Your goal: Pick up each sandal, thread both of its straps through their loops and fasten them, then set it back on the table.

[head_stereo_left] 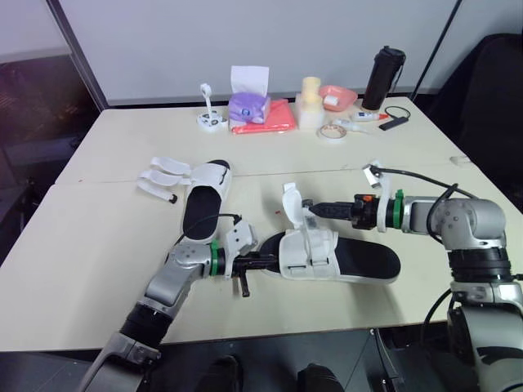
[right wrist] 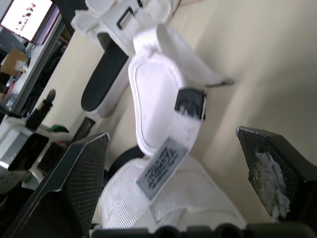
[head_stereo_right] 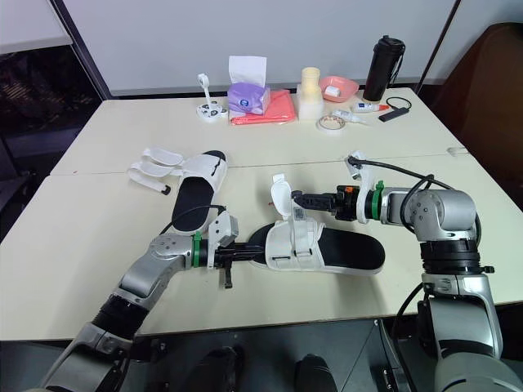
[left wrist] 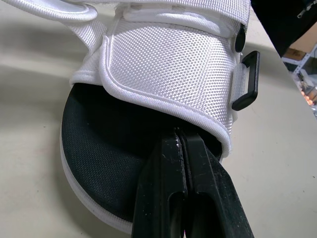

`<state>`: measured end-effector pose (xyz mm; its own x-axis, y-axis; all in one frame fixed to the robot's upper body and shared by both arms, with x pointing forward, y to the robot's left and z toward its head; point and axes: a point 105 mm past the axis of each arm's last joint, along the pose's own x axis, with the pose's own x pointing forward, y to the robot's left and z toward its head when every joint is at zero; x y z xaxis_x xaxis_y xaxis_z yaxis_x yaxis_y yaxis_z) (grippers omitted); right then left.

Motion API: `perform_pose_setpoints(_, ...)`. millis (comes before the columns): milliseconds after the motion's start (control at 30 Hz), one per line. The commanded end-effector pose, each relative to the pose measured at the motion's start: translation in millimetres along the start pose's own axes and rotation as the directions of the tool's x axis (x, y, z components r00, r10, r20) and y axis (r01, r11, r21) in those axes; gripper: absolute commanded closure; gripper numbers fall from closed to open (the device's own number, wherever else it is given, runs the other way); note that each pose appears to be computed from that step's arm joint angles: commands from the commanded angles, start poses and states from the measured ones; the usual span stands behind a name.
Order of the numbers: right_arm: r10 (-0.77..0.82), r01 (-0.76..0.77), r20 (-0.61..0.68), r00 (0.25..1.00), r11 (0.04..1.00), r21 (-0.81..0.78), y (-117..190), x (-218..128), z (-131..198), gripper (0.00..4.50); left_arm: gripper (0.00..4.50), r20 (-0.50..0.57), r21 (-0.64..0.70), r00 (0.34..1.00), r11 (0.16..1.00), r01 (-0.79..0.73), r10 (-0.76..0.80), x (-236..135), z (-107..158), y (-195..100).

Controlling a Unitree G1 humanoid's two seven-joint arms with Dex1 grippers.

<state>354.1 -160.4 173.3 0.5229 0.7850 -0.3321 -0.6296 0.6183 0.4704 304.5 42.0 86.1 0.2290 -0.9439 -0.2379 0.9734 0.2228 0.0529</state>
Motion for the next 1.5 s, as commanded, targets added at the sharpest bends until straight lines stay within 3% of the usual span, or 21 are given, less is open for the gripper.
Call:
perform_pose_setpoints(33, 0.004, -0.003, 0.014, 1.000, 1.000, -0.028, 2.3, 3.4, 8.9, 0.05, 4.50, -0.045, -0.034, 0.999, 0.999, 0.009, -0.010, 2.3, -14.3, -4.4)
perform_pose_setpoints(367, 0.013, -0.013, 0.005, 1.000, 1.000, -0.025, -3.1, 20.4, 9.9, 0.05, 4.50, -0.044, -0.037, 0.999, 0.999, 0.003, -0.005, 1.3, -14.4, -5.3)
perform_pose_setpoints(467, 0.036, -0.036, 0.002, 0.999, 0.999, -0.036, 2.6, 23.6, 10.9, 0.94, 4.50, -0.045, -0.038, 0.999, 0.999, 0.002, -0.004, 0.9, -15.0, -5.7)
perform_pose_setpoints(667, 0.057, -0.058, -0.010, 0.998, 0.997, -0.053, 8.8, 29.2, 8.4, 4.12, 4.50, -0.043, -0.038, 0.999, 0.999, 0.002, -0.003, 1.6, -14.6, -5.4)
perform_pose_setpoints(700, 0.061, -0.062, -0.011, 0.998, 0.996, -0.057, 10.0, 29.9, 8.1, 4.46, 4.50, -0.043, -0.037, 0.999, 0.999, 0.002, -0.004, 1.6, -14.6, -5.3)
perform_pose_setpoints(933, 0.053, -0.053, -0.002, 0.999, 0.994, -0.096, 13.3, 21.7, 8.5, 4.46, 4.50, -0.042, -0.036, 0.999, 0.999, 0.003, -0.005, 2.6, -14.2, -5.7)
perform_pose_setpoints(1300, 0.051, -0.031, 0.153, 0.987, 0.991, -0.132, 34.6, -12.2, 16.4, 4.46, 4.50, -0.043, -0.046, 0.999, 0.999, 0.006, -0.008, 2.8, -17.0, -8.8)
perform_pose_setpoints(1500, -0.052, 0.064, 0.168, 0.984, 0.996, -0.067, 13.0, -12.6, 8.4, 4.46, 4.50, -0.045, -0.042, 0.999, 0.999, 0.014, -0.016, 3.7, -16.9, -8.9)
